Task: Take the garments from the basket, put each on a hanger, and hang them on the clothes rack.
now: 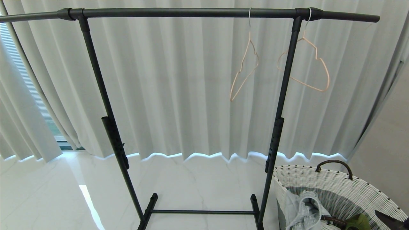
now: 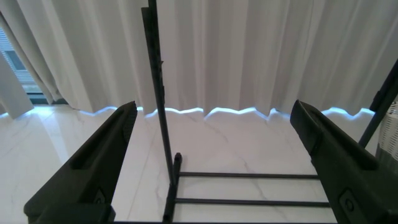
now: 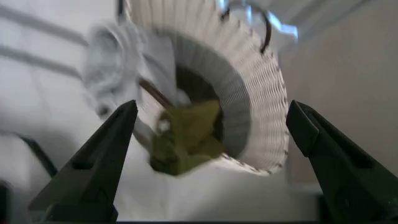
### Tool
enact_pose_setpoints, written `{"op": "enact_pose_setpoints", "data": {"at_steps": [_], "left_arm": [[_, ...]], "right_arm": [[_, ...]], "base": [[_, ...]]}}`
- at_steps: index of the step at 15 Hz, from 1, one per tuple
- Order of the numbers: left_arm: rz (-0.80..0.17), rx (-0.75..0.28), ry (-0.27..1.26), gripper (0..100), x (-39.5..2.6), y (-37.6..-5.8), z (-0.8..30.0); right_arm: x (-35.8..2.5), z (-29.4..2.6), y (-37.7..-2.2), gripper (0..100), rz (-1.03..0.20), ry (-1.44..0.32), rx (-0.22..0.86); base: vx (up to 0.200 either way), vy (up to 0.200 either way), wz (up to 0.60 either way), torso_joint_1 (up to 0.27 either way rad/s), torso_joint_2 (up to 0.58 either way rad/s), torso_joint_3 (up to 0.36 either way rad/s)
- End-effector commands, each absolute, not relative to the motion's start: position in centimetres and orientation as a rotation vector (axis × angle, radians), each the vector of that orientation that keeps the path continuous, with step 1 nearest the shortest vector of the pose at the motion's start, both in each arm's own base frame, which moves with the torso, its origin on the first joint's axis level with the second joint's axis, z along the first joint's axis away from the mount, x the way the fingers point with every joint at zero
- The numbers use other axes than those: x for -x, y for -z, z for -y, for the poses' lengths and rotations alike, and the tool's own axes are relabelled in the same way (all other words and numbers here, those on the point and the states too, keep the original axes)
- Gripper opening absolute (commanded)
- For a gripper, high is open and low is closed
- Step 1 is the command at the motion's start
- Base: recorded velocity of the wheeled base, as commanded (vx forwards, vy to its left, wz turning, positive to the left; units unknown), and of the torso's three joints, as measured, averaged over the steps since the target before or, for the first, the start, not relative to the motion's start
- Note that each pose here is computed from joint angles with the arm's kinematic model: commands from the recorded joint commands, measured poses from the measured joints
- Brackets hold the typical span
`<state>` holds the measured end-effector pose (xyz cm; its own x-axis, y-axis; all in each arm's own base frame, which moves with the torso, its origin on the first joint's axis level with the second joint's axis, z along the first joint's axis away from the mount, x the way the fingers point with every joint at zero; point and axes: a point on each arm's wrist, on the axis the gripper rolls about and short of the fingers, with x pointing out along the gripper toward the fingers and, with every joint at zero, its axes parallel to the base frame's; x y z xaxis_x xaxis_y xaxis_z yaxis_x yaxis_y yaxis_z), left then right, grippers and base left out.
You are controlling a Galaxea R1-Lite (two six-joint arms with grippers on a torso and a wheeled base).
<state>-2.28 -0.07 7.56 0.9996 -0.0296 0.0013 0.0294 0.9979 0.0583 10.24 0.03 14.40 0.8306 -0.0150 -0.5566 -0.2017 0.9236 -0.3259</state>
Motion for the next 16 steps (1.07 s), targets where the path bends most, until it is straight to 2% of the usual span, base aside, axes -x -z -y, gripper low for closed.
{"op": "enact_pose_setpoints", "data": {"at_steps": [1, 6, 10, 16], "left_arm": [[0.002, -0.058, 0.029, 100, 2.3, -7.6, 0.1], [0.002, -0.058, 0.029, 100, 2.3, -7.6, 0.1], [0.002, -0.058, 0.029, 100, 2.3, -7.6, 0.1], [0.002, -0.058, 0.029, 100, 2.3, -7.6, 0.1]], "right_arm": [[-15.7, 1.6, -10.3, 100, -0.887, -0.087, 0.506], [-16.9, 1.9, -5.8, 100, -1.068, -0.195, 0.582], [-18.7, 2.0, -2.9, 100, -1.062, -0.193, 0.585], [-20.1, 2.6, -1.9, 100, -1.055, -0.167, 0.578]], "base": [[0.0, 0.0, 0.0, 0.0, 0.0, 0.0], [0.0, 0.0, 0.0, 0.0, 0.0, 0.0], [0.0, 0.0, 0.0, 0.0, 0.0, 0.0], [0.0, 0.0, 0.0, 0.0, 0.0, 0.0]]}}
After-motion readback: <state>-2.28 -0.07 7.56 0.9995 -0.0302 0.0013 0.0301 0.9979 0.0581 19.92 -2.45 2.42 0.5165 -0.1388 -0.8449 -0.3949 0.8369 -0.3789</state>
